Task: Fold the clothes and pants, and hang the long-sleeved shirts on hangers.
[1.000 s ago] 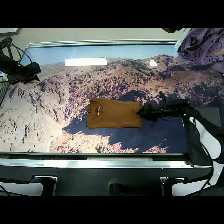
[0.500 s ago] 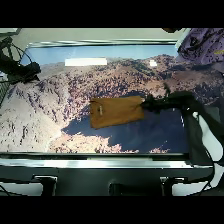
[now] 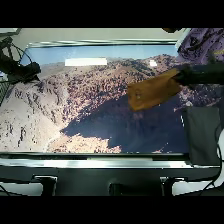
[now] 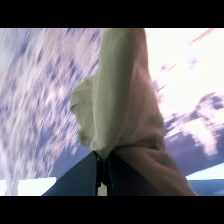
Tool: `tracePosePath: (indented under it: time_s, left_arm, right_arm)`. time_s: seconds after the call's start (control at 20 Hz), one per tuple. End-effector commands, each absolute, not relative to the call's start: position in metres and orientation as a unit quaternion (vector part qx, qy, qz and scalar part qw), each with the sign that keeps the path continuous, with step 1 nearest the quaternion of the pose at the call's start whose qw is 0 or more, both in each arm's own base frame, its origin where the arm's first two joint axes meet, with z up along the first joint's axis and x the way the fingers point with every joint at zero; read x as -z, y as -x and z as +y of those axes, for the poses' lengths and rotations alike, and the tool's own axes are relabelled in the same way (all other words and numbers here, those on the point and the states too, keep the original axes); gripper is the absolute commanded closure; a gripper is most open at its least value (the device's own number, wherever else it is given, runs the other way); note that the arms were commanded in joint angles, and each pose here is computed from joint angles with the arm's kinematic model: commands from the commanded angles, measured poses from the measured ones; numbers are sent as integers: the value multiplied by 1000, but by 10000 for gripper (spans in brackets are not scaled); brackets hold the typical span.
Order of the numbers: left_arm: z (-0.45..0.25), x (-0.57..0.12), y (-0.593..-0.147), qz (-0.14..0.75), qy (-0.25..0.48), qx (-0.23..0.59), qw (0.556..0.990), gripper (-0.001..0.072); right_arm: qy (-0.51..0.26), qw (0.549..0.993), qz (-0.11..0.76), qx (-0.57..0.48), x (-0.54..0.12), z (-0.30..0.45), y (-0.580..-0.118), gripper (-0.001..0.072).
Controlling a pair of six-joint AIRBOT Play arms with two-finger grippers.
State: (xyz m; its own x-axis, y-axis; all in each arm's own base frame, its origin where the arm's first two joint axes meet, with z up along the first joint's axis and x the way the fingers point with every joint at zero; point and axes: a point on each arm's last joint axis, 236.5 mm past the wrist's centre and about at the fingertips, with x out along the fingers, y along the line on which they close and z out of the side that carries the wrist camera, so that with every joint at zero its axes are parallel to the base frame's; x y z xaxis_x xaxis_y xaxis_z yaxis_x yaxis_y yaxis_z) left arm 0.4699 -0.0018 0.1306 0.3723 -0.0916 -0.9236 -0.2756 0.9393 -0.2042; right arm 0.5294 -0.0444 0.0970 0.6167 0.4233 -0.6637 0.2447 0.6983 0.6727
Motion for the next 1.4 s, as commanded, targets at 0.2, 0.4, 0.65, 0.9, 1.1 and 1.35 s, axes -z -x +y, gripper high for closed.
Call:
tracePosePath:
  time_s: [0.2, 0.4, 0.65, 0.9, 1.1, 1.35]
  left_arm:
    - [-2, -129, -470, 559, 165, -57, 811, 684]
    - [-2, -129, -470, 559, 165, -57, 810, 684]
    - [-2, -129, -470, 559, 165, -57, 810, 684]
    - [-2, -129, -470, 559, 165, -57, 810, 684]
    - [-2, -128, -470, 560, 165, -57, 810, 684]
    - [-2, -128, -470, 560, 165, -57, 810, 684]
  right_arm:
    - [-406, 824, 376, 123, -139, -186, -493, 689]
    - [-417, 806, 360, 216, -151, -234, -453, 689]
    - [-412, 781, 355, 306, -167, -257, -408, 689]
    - [-422, 767, 348, 335, -190, -248, -379, 689]
    - [-420, 736, 384, 366, -189, -237, -344, 688]
    - [-360, 695, 494, 378, -160, -216, -302, 690]
